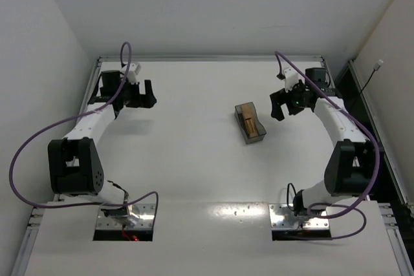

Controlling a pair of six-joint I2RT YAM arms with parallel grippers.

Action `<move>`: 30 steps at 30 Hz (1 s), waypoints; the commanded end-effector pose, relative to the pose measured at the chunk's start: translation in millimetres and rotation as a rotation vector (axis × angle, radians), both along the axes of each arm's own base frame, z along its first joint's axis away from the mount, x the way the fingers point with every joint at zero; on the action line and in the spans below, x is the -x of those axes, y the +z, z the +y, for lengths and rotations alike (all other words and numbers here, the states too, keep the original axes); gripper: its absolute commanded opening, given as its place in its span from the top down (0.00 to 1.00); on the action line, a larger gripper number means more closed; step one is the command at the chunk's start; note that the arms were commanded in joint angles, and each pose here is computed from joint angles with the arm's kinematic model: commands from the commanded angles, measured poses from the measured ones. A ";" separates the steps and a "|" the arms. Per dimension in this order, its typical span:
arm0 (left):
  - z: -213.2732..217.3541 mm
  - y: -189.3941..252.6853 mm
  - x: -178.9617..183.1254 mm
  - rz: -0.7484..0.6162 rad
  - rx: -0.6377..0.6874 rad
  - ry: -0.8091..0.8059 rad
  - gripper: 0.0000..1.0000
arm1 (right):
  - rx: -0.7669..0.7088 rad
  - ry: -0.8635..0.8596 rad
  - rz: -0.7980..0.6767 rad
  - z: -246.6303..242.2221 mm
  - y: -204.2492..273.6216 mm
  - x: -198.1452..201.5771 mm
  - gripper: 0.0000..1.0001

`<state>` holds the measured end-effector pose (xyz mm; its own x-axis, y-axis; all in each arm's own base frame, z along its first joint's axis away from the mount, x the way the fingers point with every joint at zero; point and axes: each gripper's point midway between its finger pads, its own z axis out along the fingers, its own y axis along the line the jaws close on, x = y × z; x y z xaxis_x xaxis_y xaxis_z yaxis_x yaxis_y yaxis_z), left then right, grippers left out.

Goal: Build the wood block tower

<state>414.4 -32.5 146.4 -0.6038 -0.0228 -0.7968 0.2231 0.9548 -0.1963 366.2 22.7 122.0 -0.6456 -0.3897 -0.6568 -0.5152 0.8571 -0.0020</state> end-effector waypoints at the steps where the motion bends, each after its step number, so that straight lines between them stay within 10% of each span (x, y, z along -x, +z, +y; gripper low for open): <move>1: 10.2 23.3 -9.3 -0.085 -0.036 0.024 0.00 | -0.062 0.019 -0.027 14.7 5.2 -12.5 0.04; 11: 6.3 40.2 -18.4 -0.064 -0.026 -0.008 0.00 | 0.170 0.105 -0.080 55.7 -2.9 6.1 0.22; 30: -3.6 50.8 -24.5 -0.083 0.035 -0.029 0.00 | 0.119 0.057 0.154 61.8 -61.8 -9.2 0.34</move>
<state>425.5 -37.5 177.4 -0.5827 -0.0223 -0.8124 0.2549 0.9442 -0.2087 361.9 78.8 45.7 -0.7178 -0.5234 -0.4592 -0.5799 0.8144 -0.0216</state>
